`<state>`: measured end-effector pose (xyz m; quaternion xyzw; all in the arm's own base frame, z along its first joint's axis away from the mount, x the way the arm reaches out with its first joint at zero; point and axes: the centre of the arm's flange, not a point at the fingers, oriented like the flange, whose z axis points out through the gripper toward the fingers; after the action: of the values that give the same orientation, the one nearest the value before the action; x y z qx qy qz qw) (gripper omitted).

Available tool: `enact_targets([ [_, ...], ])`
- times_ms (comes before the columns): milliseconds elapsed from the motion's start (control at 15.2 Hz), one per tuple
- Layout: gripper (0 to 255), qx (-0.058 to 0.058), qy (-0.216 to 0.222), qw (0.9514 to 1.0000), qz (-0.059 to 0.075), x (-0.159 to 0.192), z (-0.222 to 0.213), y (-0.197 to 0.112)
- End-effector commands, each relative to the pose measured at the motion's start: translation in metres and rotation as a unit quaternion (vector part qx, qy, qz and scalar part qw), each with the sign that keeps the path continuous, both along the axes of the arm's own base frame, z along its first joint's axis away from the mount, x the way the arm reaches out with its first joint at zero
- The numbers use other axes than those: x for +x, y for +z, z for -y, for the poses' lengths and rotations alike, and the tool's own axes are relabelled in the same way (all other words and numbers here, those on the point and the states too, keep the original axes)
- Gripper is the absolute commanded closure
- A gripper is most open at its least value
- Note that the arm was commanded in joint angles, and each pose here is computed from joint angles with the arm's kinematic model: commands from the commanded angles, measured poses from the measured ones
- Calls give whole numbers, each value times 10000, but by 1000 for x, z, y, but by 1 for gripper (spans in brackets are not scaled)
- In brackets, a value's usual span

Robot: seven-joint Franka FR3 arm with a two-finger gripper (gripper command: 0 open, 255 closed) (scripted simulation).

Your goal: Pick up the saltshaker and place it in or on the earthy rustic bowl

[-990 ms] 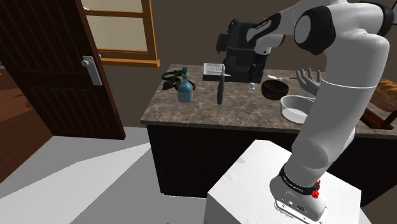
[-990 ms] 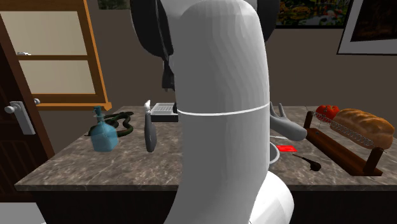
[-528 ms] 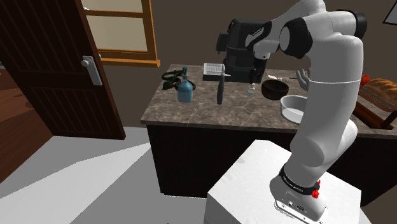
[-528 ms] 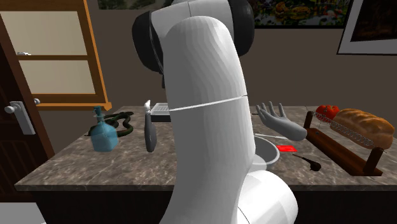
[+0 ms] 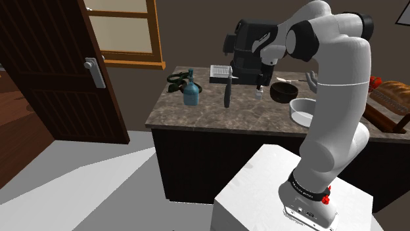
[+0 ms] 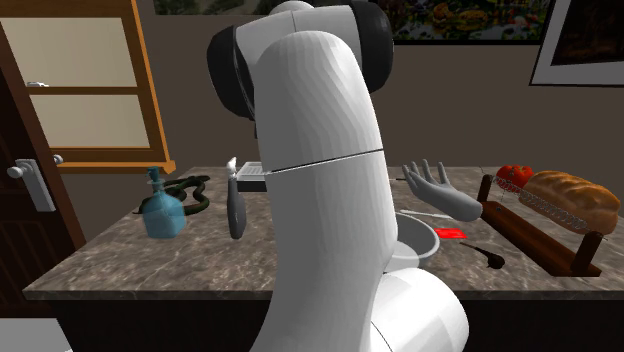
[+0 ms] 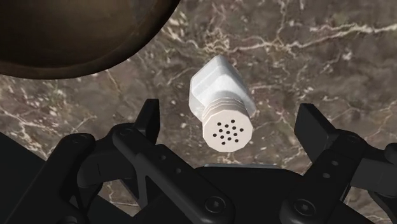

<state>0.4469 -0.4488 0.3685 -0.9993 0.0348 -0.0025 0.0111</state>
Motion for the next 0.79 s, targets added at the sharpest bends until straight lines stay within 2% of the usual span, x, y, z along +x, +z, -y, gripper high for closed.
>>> enact_targets([
  [0,0,0,0,10000,1,0,0,0],
  [132,0,0,0,10000,0,0,0,0],
  [198,255,0,0,10000,0,0,0,0],
  [726,255,0,0,10000,0,0,0,0],
])
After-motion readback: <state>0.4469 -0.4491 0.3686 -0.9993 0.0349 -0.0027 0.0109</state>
